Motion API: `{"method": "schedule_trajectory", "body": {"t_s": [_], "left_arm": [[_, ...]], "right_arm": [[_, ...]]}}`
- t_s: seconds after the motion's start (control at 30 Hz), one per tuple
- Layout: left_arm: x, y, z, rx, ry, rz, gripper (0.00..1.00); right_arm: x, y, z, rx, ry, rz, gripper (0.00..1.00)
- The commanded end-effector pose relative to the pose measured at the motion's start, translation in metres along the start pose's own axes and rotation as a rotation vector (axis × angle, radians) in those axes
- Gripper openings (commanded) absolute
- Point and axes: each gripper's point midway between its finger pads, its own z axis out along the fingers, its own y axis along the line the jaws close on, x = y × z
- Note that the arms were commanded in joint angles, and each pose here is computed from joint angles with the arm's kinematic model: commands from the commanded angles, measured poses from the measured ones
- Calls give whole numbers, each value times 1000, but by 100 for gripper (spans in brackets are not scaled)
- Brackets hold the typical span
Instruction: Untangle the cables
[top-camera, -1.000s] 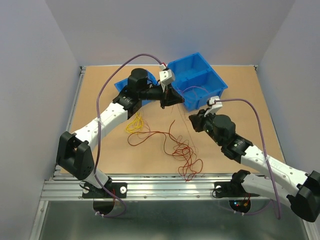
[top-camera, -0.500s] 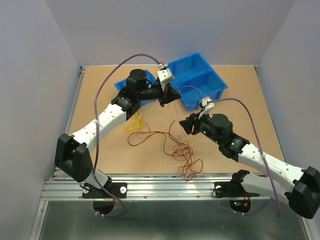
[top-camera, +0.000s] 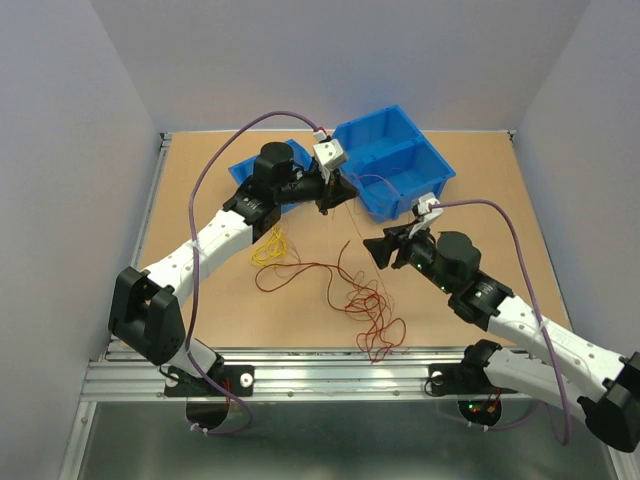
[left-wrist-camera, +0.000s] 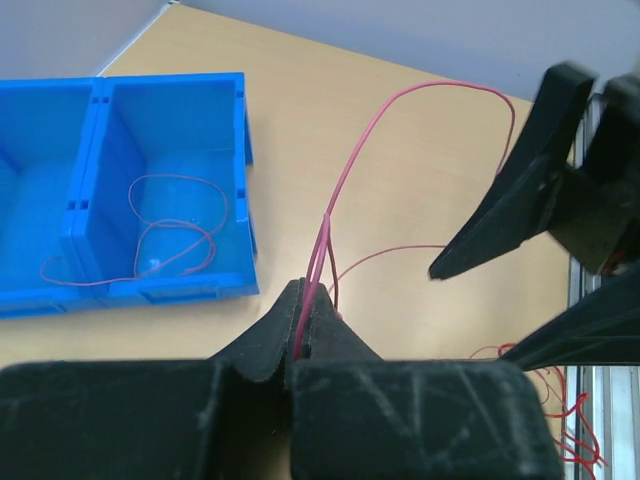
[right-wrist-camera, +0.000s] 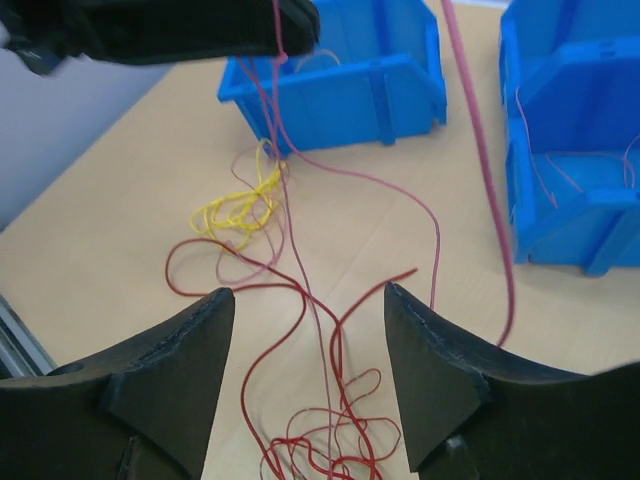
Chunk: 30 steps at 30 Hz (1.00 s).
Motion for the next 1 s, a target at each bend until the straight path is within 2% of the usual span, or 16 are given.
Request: {"method": "schedule_trajectory", "body": {"t_s": [0.0,0.17,0.33,0.4,0.47,0.5,0.6,0.77,0.87,0.97], "left_arm": [[-27,0,-8,-32,-67,67,0],[-25,0,-6,-19,-55,54,0],[-29,-2,-9,-22,-59,60,0],[-34,1,-13,-47,-67,68,0],[-36,4,-15,-74,-74,71,0],[-35,7,-16,-101,-77,62,0],[-34,19,-17,-165,-83,57,0],[-34,34,-21,-234,-90,30,0],[-37,41,-26,-261,-102,19,0],[-41,46,-34,-287,-126,14,0]], "right_arm": [[-32,18,-15,-89,-100,-47,70],[-34,33,-20,-182,-103,-79,82],[-23,30,-7,-160,-45,-76,83],[-4,27,4,-148,40,-76,82],[-1,28,12,-143,80,-76,80],[14,26,17,-139,139,-77,76],[23,24,23,-127,193,-77,60],[35,21,29,-112,245,-75,52],[37,21,31,-115,257,-73,52],[51,18,32,-103,322,-70,52]]}}
